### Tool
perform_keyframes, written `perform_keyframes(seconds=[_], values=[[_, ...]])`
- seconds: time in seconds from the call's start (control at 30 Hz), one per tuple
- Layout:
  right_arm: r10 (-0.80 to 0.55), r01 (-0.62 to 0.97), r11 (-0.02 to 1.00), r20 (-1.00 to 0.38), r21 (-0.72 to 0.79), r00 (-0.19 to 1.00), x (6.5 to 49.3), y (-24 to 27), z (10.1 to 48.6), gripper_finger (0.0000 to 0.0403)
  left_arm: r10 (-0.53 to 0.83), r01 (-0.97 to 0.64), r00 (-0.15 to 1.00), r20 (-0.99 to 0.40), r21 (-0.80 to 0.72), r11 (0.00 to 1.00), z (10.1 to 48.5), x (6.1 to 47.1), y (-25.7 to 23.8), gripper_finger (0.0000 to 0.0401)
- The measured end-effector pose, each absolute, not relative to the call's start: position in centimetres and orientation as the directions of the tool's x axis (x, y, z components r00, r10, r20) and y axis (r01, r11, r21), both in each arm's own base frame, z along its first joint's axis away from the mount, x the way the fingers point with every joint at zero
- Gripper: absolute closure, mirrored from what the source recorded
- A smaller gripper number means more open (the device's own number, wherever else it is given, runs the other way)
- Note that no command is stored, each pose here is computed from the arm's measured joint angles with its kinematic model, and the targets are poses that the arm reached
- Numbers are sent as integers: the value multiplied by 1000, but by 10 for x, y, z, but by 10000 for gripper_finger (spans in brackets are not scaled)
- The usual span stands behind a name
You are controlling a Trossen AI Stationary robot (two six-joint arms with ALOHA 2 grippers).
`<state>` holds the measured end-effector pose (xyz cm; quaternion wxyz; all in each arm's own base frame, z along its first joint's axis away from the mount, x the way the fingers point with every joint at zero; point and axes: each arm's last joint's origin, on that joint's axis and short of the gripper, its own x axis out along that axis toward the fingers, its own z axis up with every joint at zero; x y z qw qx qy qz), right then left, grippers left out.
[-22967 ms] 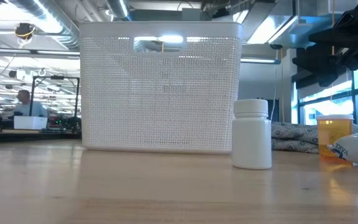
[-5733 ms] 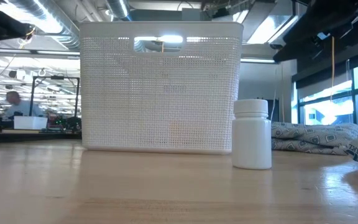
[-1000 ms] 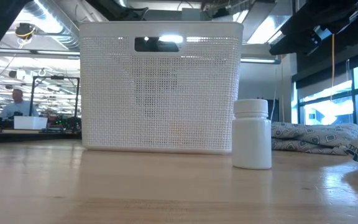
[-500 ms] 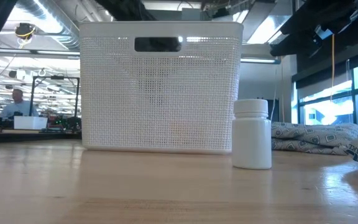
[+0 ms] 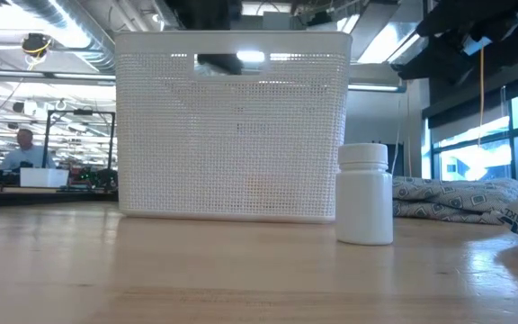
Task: Pick & place medical supplies in basket/bin
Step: Put the bottom white pill bottle into the white bin
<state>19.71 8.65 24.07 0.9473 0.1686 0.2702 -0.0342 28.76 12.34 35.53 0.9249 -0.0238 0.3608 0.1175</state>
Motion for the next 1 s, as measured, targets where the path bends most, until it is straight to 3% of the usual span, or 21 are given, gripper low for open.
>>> perform_keyframes(seconds=[0.23,0.47,1.0], values=[[98,101,936,-526,336,845,201,90,264,108,222,-211,851,-475,76,974,365,247,93,230],[81,82,967,-599,240,797,227,104,275,108,244,-239,888,-390,61,969,338,212,78,230],[18,52,997,-804,61,595,316,154,200,108,257,-268,865,-430,35,963,304,189,70,230]])
